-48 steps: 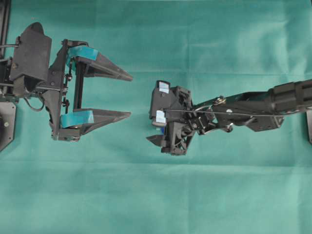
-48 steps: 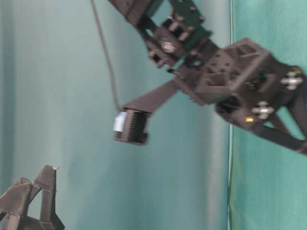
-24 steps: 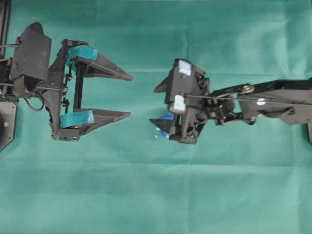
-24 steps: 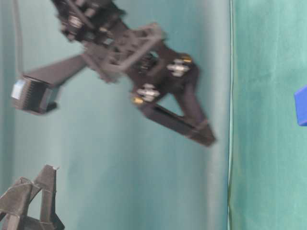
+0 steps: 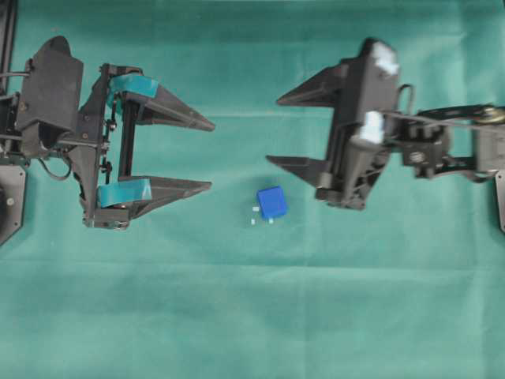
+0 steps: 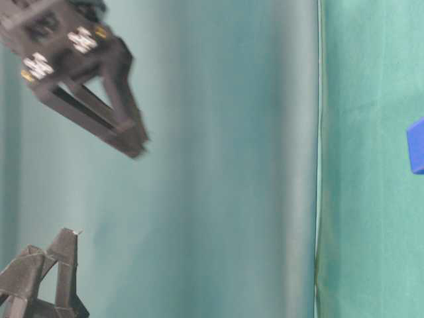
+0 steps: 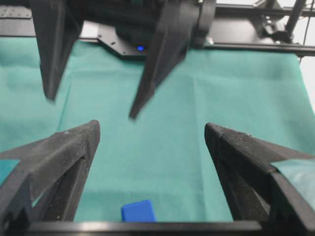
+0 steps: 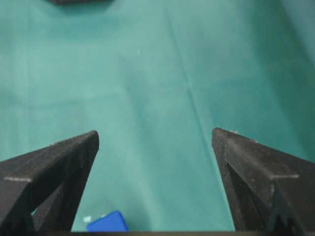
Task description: Handover the blue block to the right arm after grasping it with the left arm, then place it in the designated position.
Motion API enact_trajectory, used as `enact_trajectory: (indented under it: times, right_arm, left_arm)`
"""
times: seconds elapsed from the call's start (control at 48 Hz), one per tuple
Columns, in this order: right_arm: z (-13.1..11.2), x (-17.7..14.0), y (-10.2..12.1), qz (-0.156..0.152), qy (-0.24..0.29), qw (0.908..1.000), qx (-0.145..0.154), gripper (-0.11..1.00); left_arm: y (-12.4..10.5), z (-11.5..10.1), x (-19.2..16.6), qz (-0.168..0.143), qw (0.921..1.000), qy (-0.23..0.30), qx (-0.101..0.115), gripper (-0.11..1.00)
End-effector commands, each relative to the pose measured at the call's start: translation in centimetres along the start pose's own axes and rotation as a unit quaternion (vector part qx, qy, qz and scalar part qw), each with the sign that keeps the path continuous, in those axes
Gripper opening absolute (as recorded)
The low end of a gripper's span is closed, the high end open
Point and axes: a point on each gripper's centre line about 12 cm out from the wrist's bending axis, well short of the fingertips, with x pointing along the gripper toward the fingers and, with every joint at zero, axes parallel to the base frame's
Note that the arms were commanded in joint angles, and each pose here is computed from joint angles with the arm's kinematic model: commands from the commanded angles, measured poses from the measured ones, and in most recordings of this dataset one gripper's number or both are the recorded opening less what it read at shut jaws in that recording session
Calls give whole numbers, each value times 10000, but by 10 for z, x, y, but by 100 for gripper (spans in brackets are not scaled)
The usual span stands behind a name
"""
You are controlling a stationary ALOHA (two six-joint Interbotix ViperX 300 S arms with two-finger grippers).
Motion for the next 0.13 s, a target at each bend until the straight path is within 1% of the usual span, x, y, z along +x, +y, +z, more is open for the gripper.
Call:
enact_trajectory:
  times: [0.0,0.104]
  right_arm:
    - [15,-21,-1,75,-310,9995,12,92]
    - [18,-35,-3,117,-452,9989,30,91]
  left_arm:
    - [0,11,-2,1,9999,-161,-1,99]
    - [0,11,-2,1,9999,-161,-9,99]
